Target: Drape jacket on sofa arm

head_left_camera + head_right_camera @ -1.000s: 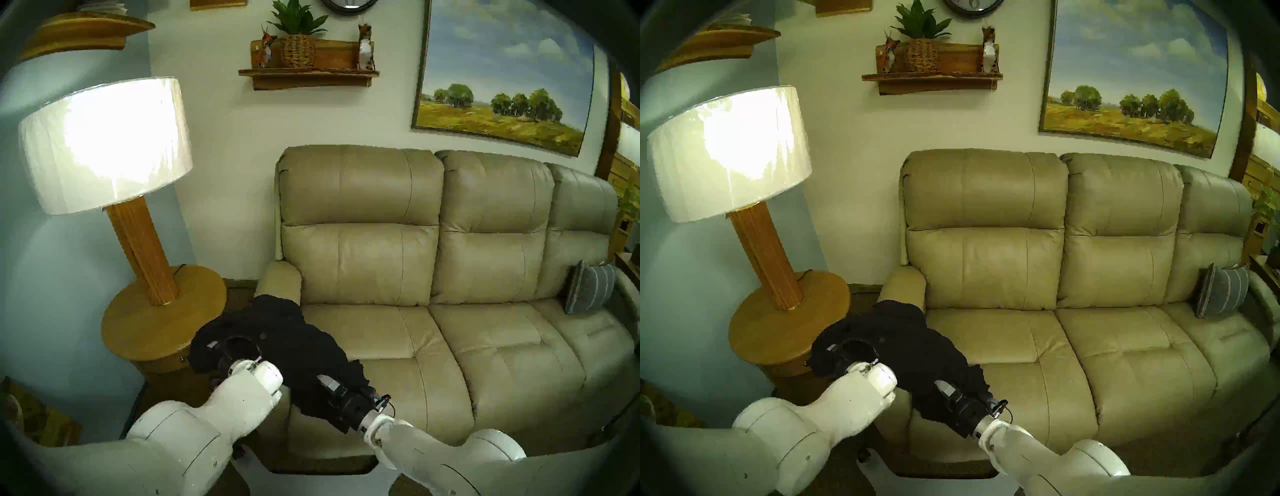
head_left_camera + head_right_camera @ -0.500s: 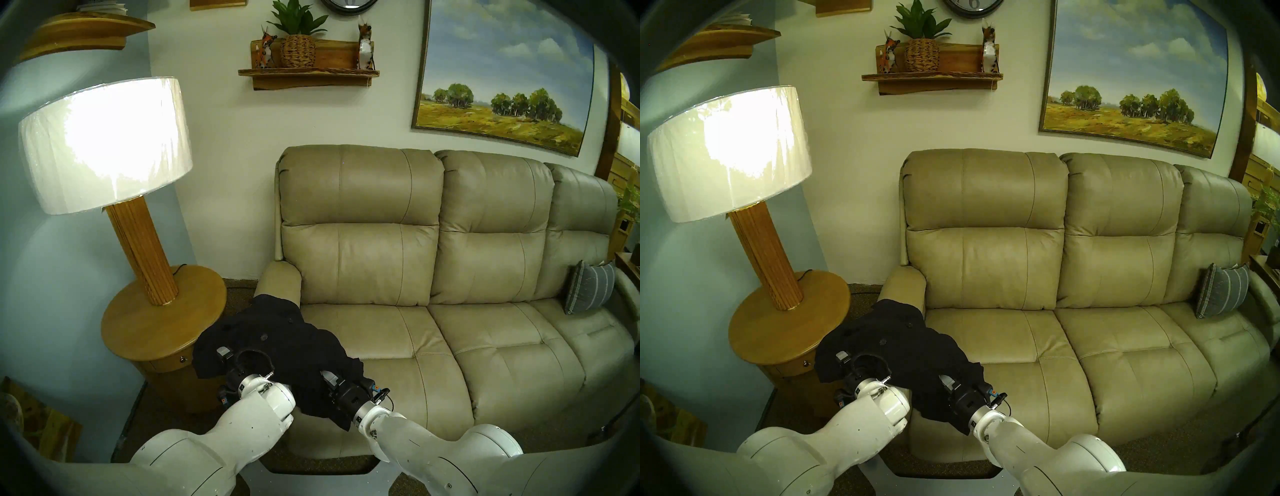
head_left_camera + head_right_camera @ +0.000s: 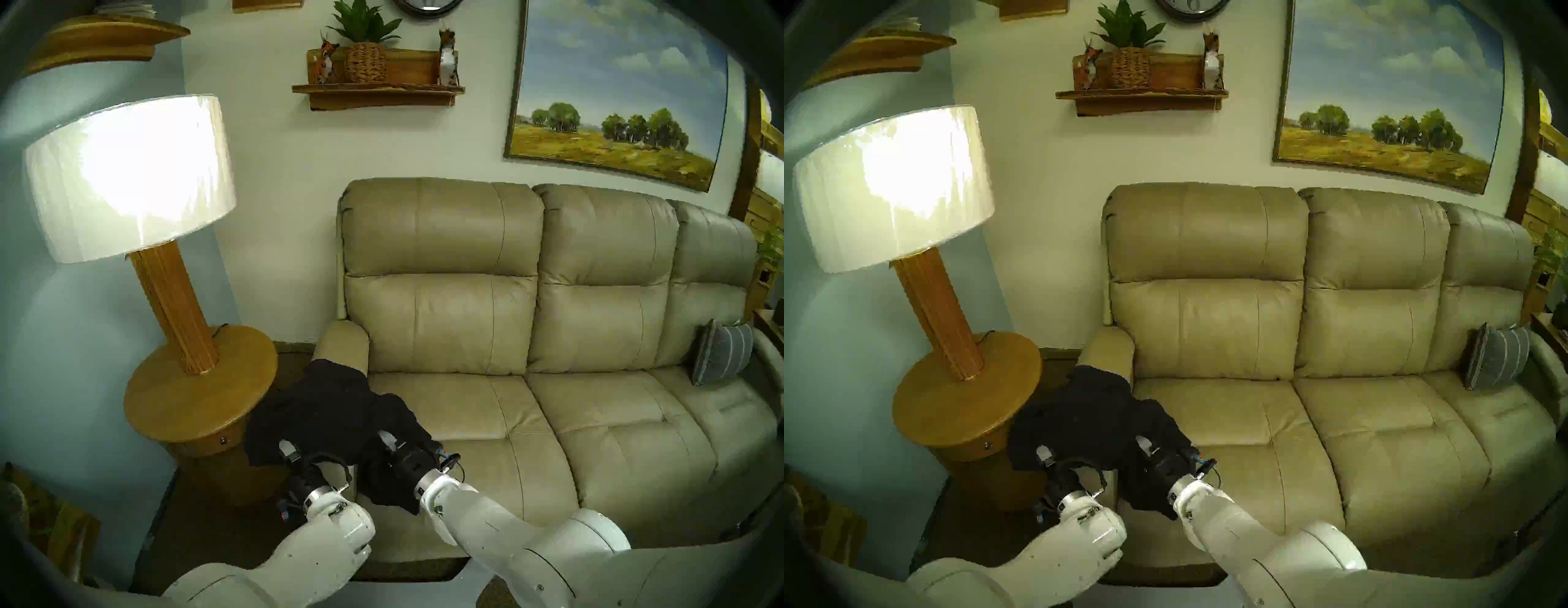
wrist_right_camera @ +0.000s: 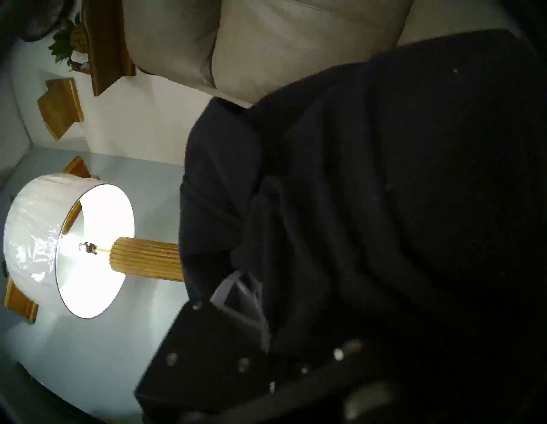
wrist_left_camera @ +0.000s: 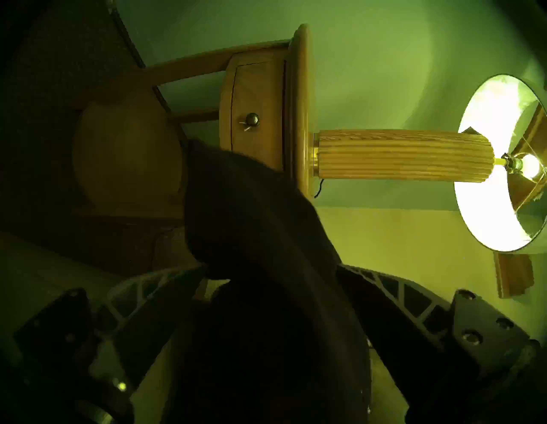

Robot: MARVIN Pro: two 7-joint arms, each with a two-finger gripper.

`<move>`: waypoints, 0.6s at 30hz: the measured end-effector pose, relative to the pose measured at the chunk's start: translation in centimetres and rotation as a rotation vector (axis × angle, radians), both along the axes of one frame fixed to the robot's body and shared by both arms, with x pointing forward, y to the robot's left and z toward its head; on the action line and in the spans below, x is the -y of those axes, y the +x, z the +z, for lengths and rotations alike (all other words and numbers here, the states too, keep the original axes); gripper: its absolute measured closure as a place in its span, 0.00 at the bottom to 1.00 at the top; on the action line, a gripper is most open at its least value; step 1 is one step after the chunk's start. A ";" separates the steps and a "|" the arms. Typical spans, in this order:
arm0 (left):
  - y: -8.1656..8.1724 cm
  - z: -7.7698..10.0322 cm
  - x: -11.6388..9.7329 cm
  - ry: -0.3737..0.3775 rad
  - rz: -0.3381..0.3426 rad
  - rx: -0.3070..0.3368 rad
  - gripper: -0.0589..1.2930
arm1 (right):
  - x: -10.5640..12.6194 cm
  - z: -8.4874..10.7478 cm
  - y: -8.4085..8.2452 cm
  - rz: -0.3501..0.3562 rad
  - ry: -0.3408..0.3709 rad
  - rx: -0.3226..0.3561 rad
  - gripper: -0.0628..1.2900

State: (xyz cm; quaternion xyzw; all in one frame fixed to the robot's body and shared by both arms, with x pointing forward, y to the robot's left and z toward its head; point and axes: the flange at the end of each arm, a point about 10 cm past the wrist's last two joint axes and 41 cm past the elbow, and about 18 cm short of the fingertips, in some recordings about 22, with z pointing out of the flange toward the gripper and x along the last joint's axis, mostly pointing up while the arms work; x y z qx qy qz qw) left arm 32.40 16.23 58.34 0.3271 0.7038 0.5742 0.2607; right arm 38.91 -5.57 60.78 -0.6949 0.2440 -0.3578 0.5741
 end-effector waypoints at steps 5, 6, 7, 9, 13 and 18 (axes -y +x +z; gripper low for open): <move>-1.7 -0.3 0.3 0.016 -0.014 0.019 0.07 | -1.9 1.5 1.3 0.027 -0.010 0.040 0.95; -1.9 -0.3 0.3 0.020 -0.015 0.025 0.07 | -2.3 1.8 1.6 0.032 -0.014 0.047 0.95; -2.1 -0.3 0.2 0.022 -0.015 0.030 0.07 | -2.5 2.0 1.7 0.038 -0.018 0.052 0.95; -2.6 -0.2 0.1 0.028 -0.012 0.045 0.07 | -3.1 2.4 2.1 0.049 -0.033 0.061 0.96; -3.2 0.1 -0.3 0.037 -0.001 0.075 0.07 | -3.9 3.0 2.9 0.063 -0.066 0.070 0.96; -3.8 0.7 -0.8 0.036 0.014 0.108 0.07 | -4.9 4.1 4.1 0.077 -0.110 0.084 0.96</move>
